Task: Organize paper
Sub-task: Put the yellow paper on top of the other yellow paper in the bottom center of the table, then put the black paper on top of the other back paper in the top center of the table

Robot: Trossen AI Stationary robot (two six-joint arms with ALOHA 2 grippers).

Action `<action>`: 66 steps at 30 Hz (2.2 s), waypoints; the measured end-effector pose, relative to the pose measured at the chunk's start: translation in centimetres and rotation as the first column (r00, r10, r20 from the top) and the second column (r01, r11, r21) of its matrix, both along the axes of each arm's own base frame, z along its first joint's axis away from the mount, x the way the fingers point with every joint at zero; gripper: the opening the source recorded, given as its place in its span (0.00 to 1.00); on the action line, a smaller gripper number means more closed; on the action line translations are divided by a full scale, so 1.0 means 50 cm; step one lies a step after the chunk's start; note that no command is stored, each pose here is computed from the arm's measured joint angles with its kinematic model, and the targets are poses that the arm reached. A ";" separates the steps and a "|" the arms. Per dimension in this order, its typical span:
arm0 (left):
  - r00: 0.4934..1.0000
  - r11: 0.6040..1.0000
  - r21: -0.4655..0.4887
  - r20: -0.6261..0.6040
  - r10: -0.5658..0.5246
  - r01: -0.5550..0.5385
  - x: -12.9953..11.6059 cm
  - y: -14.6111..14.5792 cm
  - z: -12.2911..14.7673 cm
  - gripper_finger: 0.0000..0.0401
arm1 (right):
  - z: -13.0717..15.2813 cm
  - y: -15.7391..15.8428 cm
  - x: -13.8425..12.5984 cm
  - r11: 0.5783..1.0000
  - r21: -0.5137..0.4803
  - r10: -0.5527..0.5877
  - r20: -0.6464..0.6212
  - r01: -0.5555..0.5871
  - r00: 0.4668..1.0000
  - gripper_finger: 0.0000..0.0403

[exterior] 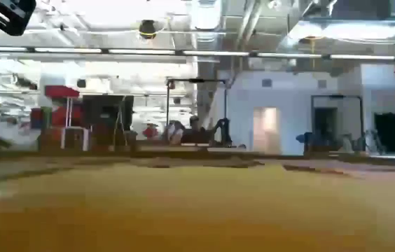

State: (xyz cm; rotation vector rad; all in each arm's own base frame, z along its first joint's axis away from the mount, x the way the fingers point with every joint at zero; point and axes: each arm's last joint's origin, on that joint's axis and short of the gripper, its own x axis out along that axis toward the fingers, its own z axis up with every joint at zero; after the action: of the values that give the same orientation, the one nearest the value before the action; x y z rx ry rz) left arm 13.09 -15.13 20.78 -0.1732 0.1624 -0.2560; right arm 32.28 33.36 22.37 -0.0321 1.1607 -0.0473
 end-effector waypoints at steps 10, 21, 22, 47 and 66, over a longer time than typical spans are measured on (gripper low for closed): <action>0.999 0.977 0.212 -0.006 0.042 -0.040 0.003 0.009 -0.015 0.08 | -0.002 -0.013 0.006 1.000 -0.015 -0.028 -0.017 0.027 0.999 0.38; 0.872 0.856 0.463 -0.294 0.392 -0.229 0.037 0.100 -0.062 0.13 | -0.003 -0.040 0.022 0.997 -0.048 -0.061 -0.037 0.059 0.997 0.40; 0.858 0.851 0.470 -0.311 0.410 -0.236 0.040 0.108 -0.065 0.15 | -0.003 -0.040 0.022 0.997 -0.049 -0.061 -0.039 0.059 0.997 0.40; 0.588 0.667 0.722 -0.465 0.662 -0.181 0.113 0.243 -0.167 0.42 | -0.004 -0.056 0.030 0.996 -0.085 -0.040 -0.062 0.035 0.997 0.40; 0.438 0.602 0.767 -0.474 0.764 -0.220 0.144 0.310 -0.223 0.12 | -0.004 -0.056 0.030 0.996 -0.087 -0.034 -0.063 0.029 0.997 0.40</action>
State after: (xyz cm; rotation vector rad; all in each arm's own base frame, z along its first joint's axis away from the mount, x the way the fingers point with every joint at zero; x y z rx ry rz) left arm 20.27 0.40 9.63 0.3537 1.0661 0.5787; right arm 33.80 30.55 22.15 -0.0926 1.2229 -0.1252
